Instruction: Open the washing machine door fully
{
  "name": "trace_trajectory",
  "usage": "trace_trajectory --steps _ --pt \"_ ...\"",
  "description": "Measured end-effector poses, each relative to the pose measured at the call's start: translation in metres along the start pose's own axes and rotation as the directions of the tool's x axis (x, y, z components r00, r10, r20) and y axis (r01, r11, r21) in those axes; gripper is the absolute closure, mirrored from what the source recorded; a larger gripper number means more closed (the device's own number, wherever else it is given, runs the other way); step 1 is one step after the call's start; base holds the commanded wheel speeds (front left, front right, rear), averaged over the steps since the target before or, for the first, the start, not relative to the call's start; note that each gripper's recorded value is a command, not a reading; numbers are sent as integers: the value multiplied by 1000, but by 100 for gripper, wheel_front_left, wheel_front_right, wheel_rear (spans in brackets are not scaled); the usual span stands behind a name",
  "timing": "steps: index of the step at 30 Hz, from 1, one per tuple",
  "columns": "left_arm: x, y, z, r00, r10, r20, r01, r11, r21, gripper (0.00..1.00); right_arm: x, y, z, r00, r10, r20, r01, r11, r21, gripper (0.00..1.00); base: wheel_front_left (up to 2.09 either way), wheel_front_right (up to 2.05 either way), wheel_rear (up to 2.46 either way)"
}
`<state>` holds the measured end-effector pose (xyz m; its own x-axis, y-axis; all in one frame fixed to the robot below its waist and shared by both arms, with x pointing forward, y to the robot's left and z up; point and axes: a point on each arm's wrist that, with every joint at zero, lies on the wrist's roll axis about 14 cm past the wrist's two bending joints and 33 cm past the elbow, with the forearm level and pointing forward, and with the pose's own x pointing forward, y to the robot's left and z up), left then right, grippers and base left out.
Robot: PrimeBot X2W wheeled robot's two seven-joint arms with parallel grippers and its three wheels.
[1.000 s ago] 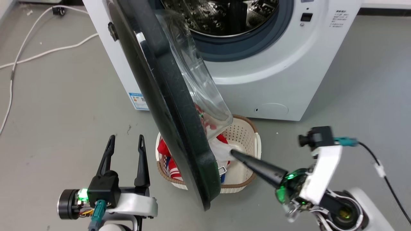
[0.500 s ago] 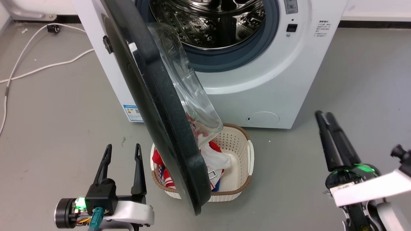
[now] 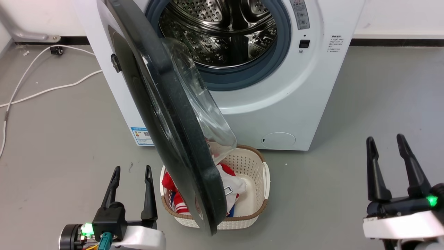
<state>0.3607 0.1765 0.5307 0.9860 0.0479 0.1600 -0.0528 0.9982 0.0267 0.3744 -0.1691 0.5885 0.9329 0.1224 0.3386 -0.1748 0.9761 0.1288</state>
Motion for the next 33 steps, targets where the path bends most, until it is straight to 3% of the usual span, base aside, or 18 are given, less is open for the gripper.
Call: trace_trajectory --steps 6,17,29,30,31,33 --pt "-3 0 4 1000 2 11 -2 1000 -4 0 -17 9 -12 999 0 -49 -3 998 -61 0 0 0 0" --pt "-9 2 5 1000 11 10 -11 1000 -7 0 -42 8 -39 988 -31 -150 26 999 -32 0 0 0 0" --pt "-12 7 5 999 31 8 -31 999 -11 0 -48 6 -44 985 -41 -169 40 999 -11 0 0 0 0" --pt "-12 7 5 999 33 9 -33 999 -13 44 -48 6 -44 985 -42 -169 41 999 -11 0 0 0 0" --pt "-12 9 6 999 43 11 -43 999 -10 100 -48 6 -44 985 -42 -170 41 999 -11 0 0 0 0" --pt "-12 10 6 999 46 14 -46 999 -9 100 -48 6 -45 984 -42 -171 41 999 -10 0 0 0 0"
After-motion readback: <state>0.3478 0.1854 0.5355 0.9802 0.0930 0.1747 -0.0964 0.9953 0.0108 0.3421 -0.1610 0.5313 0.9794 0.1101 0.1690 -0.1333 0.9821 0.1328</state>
